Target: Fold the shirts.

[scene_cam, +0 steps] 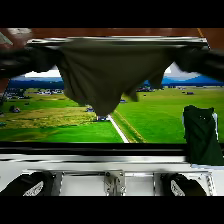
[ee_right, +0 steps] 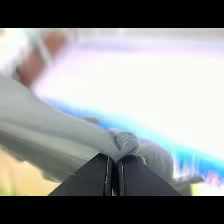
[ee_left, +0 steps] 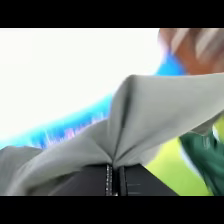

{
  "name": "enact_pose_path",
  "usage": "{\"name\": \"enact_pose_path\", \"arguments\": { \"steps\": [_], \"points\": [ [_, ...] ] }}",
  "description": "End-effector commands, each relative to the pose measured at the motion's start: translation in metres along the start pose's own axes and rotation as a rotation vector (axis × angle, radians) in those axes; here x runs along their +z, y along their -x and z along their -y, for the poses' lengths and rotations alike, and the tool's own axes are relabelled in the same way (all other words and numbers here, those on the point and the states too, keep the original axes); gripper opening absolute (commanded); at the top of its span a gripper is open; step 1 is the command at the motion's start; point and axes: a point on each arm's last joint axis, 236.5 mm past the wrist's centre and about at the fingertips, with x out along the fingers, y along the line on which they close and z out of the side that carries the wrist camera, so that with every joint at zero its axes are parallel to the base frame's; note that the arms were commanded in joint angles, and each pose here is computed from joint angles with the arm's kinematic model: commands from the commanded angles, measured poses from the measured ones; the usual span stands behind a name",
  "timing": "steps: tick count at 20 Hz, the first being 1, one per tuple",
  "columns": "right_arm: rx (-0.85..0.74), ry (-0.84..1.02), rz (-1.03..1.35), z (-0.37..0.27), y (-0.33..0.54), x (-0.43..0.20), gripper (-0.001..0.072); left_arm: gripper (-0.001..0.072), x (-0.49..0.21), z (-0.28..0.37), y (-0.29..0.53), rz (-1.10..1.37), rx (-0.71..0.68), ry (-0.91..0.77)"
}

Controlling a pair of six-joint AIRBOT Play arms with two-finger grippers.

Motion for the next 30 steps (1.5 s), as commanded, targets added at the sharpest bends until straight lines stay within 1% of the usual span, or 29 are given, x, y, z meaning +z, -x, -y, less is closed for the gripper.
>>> {"name": "enact_pose_path", "arguments": {
  "steps": [1, 2, 4, 6, 8, 12, 14, 17, 18, 20, 23, 26, 27, 28, 29, 30],
  "points": [
    [-0.004, 0.136, 0.271, -0.062, 0.077, 0.087, 0.0065, 0.0039, 0.080, 0.034, 0.090, 0.222, 0.089, -0.174],
    [0.002, 0.125, 0.283, -0.069, 0.084, 0.090, 0.0065, 0.0039, 0.077, 0.036, 0.097, 0.212, 0.101, -0.182],
    [0.009, 0.110, 0.248, -0.074, 0.088, 0.080, 0.0065, 0.0039, 0.052, 0.032, 0.100, 0.107, 0.126, -0.202],
    [-0.017, 0.098, 0.089, -0.064, 0.080, 0.044, 0.0065, 0.0039, 0.016, 0.015, 0.095, -0.051, 0.166, -0.212],
    [-0.081, 0.051, -0.151, -0.041, 0.073, -0.011, 0.0065, 0.0040, -0.015, -0.010, 0.090, -0.182, 0.230, -0.216],
    [-0.305, -0.231, -0.794, 0.030, 0.096, -0.169, 0.0065, 0.0040, -0.044, -0.078, 0.062, -0.252, 0.405, -0.203],
    [-0.349, -0.312, -0.916, 0.054, 0.090, -0.227, 0.0065, 0.0040, -0.059, -0.111, 0.027, -0.253, 0.444, -0.177],
    [-0.374, -0.402, -0.906, 0.088, 0.050, -0.303, 0.0065, 0.0039, -0.099, -0.154, -0.045, -0.267, 0.445, -0.040],
    [-0.385, -0.419, -0.900, 0.096, 0.039, -0.323, 0.0065, 0.0039, -0.119, -0.164, -0.069, -0.291, 0.429, 0.031],
    [-0.408, -0.452, -0.896, 0.111, 0.015, -0.358, 0.0065, 0.0040, -0.173, -0.175, -0.118, -0.366, 0.373, 0.224],
    [-0.416, -0.481, -0.883, 0.126, -0.019, -0.384, 0.0065, 0.0040, -0.270, -0.183, -0.169, -0.531, 0.310, 0.469],
    [-0.429, -0.547, -0.832, 0.139, -0.045, -0.397, 0.0065, 0.0052, -0.331, -0.175, -0.190, -0.642, 0.256, 0.678],
    [-0.433, -0.557, -0.818, 0.143, -0.050, -0.398, 0.0065, 0.0201, -0.342, -0.173, -0.190, -0.669, 0.246, 0.715],
    [-0.437, -0.558, -0.806, 0.145, -0.052, -0.398, 0.0065, 0.0463, -0.346, -0.172, -0.186, -0.693, 0.239, 0.733],
    [-0.438, -0.554, -0.800, 0.146, -0.053, -0.396, 0.0065, 0.0540, -0.345, -0.175, -0.176, -0.723, 0.236, 0.731],
    [-0.438, -0.552, -0.807, 0.145, -0.052, -0.397, 0.0065, 0.0540, -0.340, -0.182, -0.159, -0.767, 0.229, 0.696]
  ]
}}
